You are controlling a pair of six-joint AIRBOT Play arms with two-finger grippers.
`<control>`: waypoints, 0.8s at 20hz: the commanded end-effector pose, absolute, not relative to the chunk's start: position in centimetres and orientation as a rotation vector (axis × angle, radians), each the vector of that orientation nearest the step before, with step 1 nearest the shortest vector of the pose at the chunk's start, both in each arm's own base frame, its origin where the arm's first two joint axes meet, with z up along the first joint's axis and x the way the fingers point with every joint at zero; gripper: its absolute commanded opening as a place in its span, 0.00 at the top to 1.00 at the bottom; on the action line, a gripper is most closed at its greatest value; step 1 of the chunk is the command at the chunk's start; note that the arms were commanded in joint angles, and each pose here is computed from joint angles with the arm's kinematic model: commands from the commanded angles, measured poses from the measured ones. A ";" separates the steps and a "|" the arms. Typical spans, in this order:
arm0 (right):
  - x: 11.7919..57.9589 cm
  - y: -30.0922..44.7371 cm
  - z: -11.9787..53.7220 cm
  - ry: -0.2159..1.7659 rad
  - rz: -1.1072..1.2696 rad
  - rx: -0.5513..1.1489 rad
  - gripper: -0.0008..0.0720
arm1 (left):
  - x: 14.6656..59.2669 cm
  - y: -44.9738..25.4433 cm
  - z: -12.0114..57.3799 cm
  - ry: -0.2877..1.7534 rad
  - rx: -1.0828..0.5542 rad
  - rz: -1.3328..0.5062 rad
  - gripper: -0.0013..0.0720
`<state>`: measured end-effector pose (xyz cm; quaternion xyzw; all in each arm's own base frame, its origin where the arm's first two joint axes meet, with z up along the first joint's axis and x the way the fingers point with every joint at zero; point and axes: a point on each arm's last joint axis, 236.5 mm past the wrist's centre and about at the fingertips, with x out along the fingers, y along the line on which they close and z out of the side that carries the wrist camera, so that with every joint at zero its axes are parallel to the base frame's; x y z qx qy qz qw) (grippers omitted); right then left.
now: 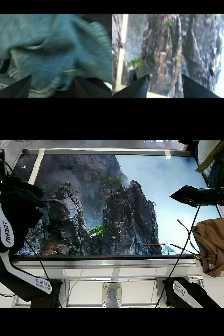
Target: Fold the clothes and pants, and hang the long-sleeved shirts on hangers.
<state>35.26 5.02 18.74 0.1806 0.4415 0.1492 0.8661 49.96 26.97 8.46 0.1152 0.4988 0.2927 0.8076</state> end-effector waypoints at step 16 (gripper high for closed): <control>33.0 1.7 21.0 0.978 0.176 0.254 0.37 | 48.6 14.7 25.5 0.744 0.272 0.454 0.94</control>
